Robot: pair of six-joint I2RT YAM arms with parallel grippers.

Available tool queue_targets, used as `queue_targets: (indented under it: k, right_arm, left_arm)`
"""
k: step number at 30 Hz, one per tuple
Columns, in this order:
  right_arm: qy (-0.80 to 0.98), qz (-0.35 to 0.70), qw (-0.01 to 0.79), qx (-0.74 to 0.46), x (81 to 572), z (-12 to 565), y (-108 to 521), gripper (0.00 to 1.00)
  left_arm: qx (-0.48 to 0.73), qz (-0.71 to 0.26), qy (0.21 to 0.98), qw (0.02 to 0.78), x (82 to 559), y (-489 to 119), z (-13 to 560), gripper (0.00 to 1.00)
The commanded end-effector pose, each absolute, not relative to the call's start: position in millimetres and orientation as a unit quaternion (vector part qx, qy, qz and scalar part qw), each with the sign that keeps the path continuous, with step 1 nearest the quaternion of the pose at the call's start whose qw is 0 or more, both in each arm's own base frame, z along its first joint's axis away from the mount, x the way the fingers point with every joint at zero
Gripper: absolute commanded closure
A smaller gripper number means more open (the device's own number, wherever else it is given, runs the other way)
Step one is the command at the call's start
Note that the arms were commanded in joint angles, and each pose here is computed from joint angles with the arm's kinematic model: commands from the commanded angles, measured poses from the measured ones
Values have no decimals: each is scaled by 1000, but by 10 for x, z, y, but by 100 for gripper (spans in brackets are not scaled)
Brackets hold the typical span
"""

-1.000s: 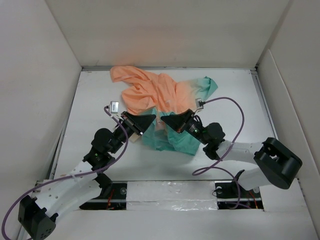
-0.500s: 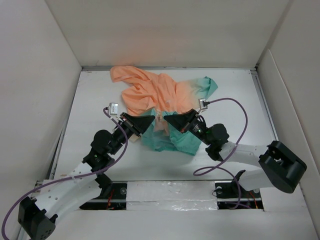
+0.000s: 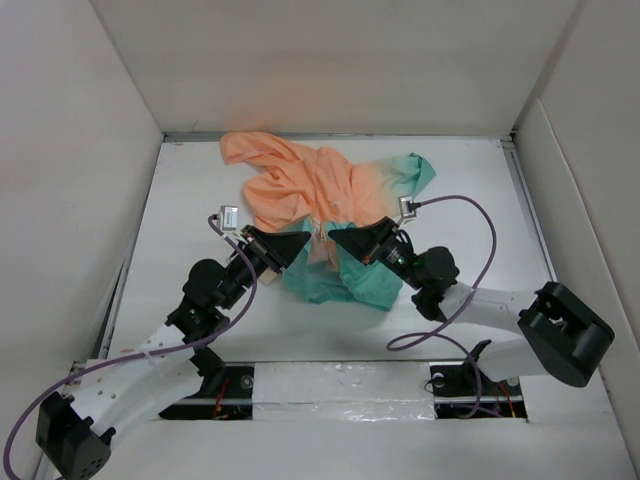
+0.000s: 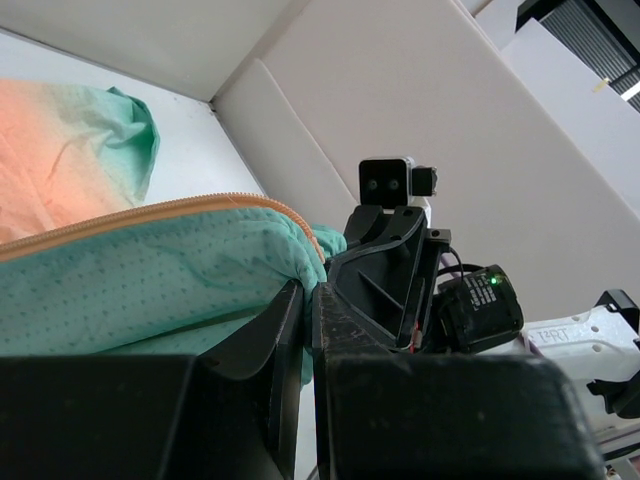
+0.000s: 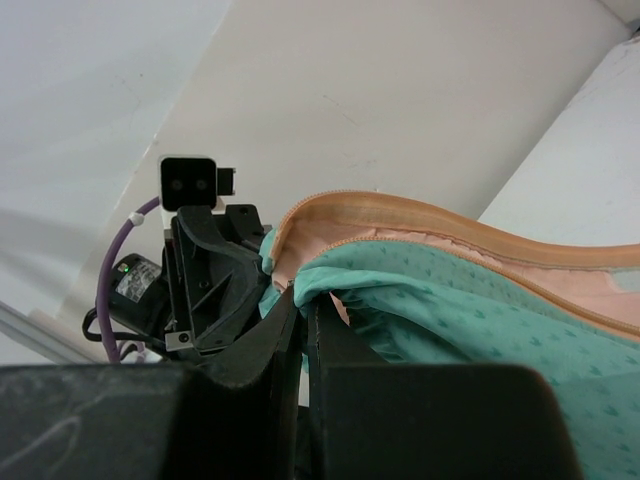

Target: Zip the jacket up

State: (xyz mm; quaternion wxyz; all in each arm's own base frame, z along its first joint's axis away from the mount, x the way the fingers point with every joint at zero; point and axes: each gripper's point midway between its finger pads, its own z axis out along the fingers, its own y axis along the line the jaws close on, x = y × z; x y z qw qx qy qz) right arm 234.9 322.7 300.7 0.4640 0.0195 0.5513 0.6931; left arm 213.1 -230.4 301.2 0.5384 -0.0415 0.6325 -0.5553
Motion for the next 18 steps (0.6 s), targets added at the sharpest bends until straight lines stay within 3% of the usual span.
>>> queue_targets:
  k: [1, 18]
  right_arm:
    - [420, 740, 525, -5, 2135, 3779, 2966, 100]
    - [412, 742, 529, -8, 2156, 3846, 2990, 100]
  left_arm:
    - [-27, -565, 612, 553, 2092, -2310, 3110, 100]
    - [-20, -568, 616, 546, 2091, -2352, 3046, 100]
